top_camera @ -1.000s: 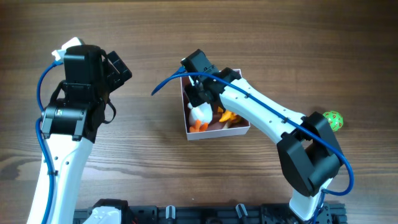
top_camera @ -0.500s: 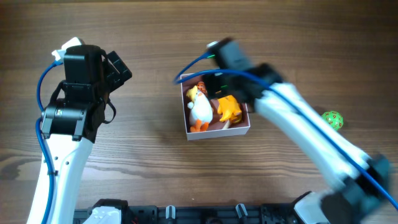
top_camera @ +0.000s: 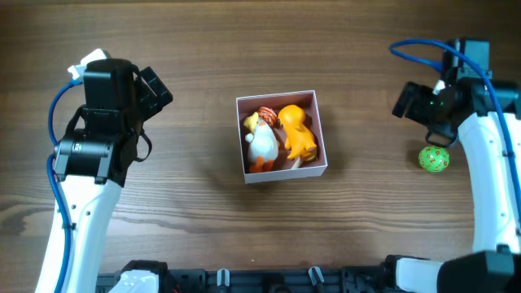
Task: Pack container
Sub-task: 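Release the orange ball and move the right gripper to the green ball, then close the right gripper on the green numbered ball and lift it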
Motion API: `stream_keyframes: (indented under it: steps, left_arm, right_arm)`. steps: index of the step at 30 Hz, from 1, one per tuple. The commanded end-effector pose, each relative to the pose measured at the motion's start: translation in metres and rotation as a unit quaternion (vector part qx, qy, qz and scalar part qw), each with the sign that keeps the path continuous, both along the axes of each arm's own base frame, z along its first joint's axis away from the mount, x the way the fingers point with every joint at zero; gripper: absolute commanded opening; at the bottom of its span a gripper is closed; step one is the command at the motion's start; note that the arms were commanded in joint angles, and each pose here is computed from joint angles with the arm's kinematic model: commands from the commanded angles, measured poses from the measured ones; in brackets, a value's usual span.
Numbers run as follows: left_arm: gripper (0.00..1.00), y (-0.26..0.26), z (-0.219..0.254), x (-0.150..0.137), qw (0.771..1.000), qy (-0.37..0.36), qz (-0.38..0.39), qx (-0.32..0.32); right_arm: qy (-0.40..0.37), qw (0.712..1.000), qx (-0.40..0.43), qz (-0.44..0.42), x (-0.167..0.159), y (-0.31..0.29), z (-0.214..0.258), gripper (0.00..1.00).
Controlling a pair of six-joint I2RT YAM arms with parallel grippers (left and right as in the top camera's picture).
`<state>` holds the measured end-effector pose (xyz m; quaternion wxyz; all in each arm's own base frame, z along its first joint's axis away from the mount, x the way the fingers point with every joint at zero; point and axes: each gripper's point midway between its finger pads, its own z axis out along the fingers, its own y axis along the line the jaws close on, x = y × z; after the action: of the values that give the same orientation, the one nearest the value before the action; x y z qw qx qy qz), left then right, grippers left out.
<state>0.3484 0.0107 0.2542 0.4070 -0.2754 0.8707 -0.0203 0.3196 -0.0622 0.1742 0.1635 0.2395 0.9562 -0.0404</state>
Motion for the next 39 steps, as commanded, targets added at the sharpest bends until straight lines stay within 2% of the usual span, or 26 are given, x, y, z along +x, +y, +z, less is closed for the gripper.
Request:
stream_keyframes:
  steps: [1,5,8,12,18,26,31,37,38,39]
  left_arm:
    - [1.00,0.000,0.007,-0.001,1.000,-0.010,0.002,-0.007]
    - [1.00,0.000,0.007,-0.001,1.000,-0.010,0.002,-0.007]
    - [1.00,0.000,0.007,-0.001,1.000,-0.010,0.002,-0.007]
    - [1.00,0.000,0.007,-0.001,1.000,-0.010,0.002,-0.008]
    - [1.00,0.000,0.007,-0.001,1.000,-0.010,0.002,-0.007]
    - [1.00,0.000,0.007,-0.001,1.000,-0.010,0.002,-0.008]
    - [1.00,0.000,0.007,-0.001,1.000,-0.010,0.002,-0.007]
    - [1.00,0.000,0.007,-0.001,1.000,-0.010,0.002,-0.007]
    - [1.00,0.000,0.007,-0.001,1.000,-0.010,0.002,-0.007]
    - [1.00,0.000,0.007,-0.001,1.000,-0.010,0.002,-0.007]
  right_arm:
    - [0.031,0.997,0.001,-0.073,-0.019,-0.028,-0.027,1.00]
    - [0.048,0.994,0.005,-0.101,-0.033,-0.042,-0.055,1.00]
    - [0.038,0.993,0.049,-0.105,-0.032,-0.033,-0.081,1.00]
    - [0.035,0.991,0.046,-0.124,-0.038,-0.039,-0.104,1.00]
    - [0.031,0.990,0.032,-0.133,-0.042,-0.044,-0.116,1.00]
    - [0.023,0.981,-0.002,-0.191,-0.046,-0.069,-0.114,1.00]
    - [0.032,0.976,0.028,-0.213,-0.049,-0.078,-0.128,1.00]
    - [0.061,0.977,0.070,-0.193,-0.046,-0.073,-0.159,1.00]
    - [0.063,0.977,0.076,-0.191,-0.045,-0.072,-0.163,0.95]
    - [0.065,0.976,0.078,-0.191,-0.045,-0.071,-0.164,0.80]
